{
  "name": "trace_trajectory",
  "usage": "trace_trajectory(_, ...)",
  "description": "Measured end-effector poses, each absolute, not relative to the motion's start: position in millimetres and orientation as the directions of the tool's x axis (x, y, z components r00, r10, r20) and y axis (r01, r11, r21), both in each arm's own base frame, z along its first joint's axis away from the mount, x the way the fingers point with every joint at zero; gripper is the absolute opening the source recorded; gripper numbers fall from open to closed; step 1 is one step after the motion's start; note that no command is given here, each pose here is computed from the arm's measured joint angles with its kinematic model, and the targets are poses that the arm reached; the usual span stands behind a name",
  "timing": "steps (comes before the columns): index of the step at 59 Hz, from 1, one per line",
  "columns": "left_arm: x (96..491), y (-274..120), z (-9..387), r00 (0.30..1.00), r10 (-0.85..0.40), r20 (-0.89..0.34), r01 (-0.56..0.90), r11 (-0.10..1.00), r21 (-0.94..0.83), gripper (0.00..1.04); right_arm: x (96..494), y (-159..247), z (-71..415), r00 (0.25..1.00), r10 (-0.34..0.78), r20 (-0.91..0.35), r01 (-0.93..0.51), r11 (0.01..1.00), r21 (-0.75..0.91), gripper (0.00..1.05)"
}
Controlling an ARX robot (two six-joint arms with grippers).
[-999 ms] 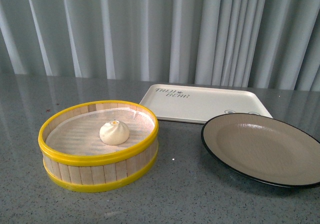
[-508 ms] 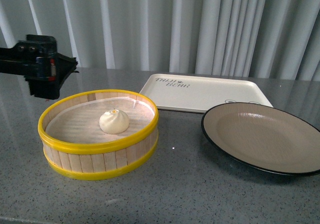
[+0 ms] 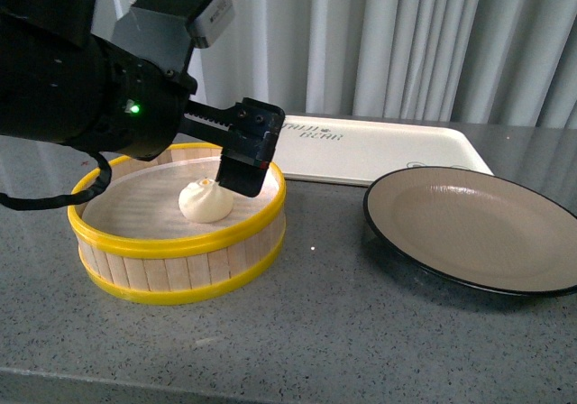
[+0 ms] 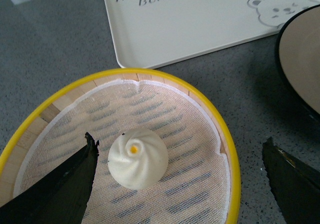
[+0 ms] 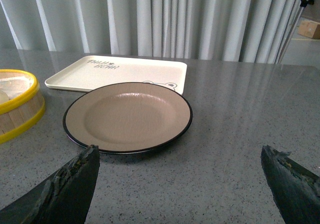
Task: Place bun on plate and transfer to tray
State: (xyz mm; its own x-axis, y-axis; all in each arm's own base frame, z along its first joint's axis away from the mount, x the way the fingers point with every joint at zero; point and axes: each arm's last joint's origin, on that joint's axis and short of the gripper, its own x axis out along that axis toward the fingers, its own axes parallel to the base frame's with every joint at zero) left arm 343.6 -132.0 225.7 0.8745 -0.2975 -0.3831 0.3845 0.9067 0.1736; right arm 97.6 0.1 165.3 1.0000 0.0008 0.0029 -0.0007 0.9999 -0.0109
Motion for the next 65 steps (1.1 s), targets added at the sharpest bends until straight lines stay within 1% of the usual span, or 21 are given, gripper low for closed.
trace_trajectory(9,360,-141,218,0.870,-0.250,-0.426,0.337,0.931,0.142,0.98,98,0,165,1.000,0.001,0.003,-0.001,1.000,-0.010,0.96)
trace_trajectory(26,374,-142,211,0.890,-0.189,-0.415,0.275,0.949,0.157,0.98,98,0,165,1.000,0.001,0.003,-0.001,1.000,-0.011,0.96)
trace_trajectory(43,377,-135,205,0.855,-0.158,-0.493,0.252,0.959,0.128,0.98,98,0,165,1.000,0.001,0.003,-0.001,1.000,-0.010,0.96)
trace_trajectory(65,383,-136,194,0.831,-0.138,-0.539,0.202,0.977,0.062,0.98,98,0,165,1.000,0.001,0.003,-0.001,1.000,-0.011,0.96)
